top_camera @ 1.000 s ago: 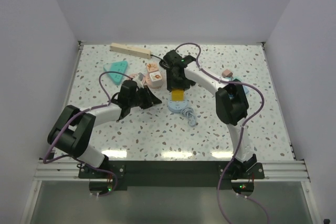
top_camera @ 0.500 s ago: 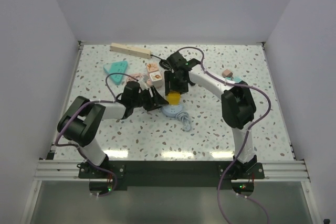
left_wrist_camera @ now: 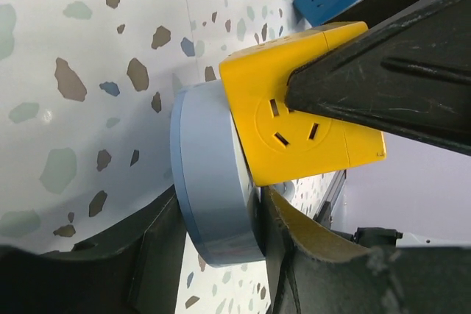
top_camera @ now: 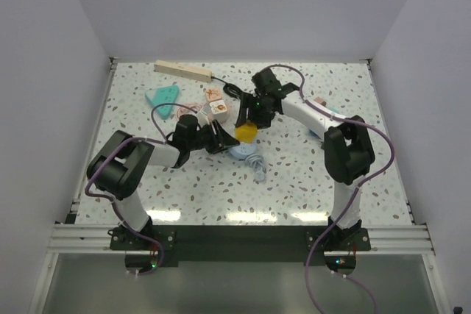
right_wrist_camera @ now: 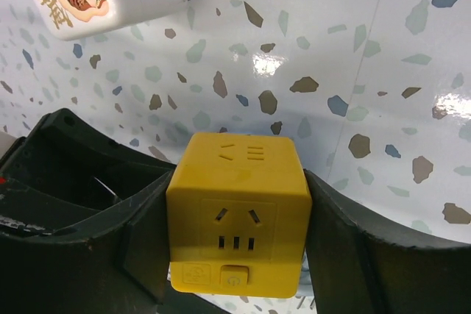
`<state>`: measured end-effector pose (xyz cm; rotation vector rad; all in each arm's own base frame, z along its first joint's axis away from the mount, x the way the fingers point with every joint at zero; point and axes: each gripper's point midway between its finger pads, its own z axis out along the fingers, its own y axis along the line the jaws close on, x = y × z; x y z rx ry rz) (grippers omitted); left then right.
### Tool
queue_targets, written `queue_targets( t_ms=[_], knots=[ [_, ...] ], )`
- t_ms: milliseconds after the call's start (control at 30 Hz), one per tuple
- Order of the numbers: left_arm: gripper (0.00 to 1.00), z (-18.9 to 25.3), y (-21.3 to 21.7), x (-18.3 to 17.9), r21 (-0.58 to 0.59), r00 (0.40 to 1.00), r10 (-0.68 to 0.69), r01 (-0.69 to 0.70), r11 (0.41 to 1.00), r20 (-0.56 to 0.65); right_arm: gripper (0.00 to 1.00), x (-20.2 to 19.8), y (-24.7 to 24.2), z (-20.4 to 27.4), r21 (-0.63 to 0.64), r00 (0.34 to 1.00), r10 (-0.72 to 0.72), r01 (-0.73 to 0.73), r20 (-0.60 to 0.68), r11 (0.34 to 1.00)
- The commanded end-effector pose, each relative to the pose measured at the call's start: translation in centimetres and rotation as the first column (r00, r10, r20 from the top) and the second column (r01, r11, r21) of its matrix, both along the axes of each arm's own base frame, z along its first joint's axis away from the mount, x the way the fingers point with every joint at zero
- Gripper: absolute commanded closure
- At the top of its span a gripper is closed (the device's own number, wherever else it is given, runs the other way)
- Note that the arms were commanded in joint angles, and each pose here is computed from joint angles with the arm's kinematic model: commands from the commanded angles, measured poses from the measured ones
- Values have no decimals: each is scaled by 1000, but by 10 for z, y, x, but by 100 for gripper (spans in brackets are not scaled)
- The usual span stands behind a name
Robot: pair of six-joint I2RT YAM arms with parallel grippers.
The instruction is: Pull the plug off the socket
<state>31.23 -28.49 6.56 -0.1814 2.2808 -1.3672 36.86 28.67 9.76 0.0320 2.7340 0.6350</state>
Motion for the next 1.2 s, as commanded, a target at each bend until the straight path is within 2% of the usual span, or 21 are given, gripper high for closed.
queue_targets(
  t_ms=[0, 67, 167, 300, 433, 633, 667, 767, 800, 833, 933, 1167],
  knots=[
    [55, 7, -16, -13, -48, 997, -77, 78, 996, 22, 100, 15, 30, 71, 223, 990, 8, -40, 140, 974],
    [71, 8, -25, -13, -57, 995, -99, 100, 993, 21, 100, 14, 35, 73, 263, 989, 7, -46, 147, 964],
    [100, 2, -28, -10, -36, 996, -87, 87, 996, -3, 100, 10, 33, 73, 256, 992, 6, -39, 129, 966],
    [100, -20, -21, -11, 24, 996, -58, 60, 998, -61, 100, 10, 12, 91, 167, 985, -5, -24, 172, 986],
    [100, -34, -12, -14, 67, 996, -29, 35, 997, -88, 100, 11, -31, 102, 83, 978, -63, 47, 201, 995],
    [100, -43, -10, -16, 64, 993, -28, 35, 997, -116, 100, -7, -38, 94, 135, 977, -21, -8, 213, 991],
    [100, -42, -11, -15, 62, 993, -27, 34, 997, -113, 100, -13, -41, 82, 127, 981, -27, 2, 192, 992],
    [100, -41, -12, -12, 58, 994, -27, 33, 998, -107, 100, -15, -44, 84, 164, 970, -85, 48, 227, 985],
    [100, -40, -13, -11, 58, 994, -26, 32, 998, -105, 100, -22, -47, 70, 154, 974, -98, 67, 203, 986],
    [100, -38, -14, -8, 54, 994, -27, 32, 998, -101, 100, -20, -42, 76, 180, 963, -123, 80, 241, 980],
    [100, -35, -18, -2, 44, 995, -29, 34, 998, -95, 100, -31, -34, 61, 183, 959, -129, 84, 251, 980],
    [100, -32, -18, 0, 48, 995, -33, 37, 998, -92, 100, -39, -59, 64, 66, 980, -80, 69, 183, 995]
  ],
)
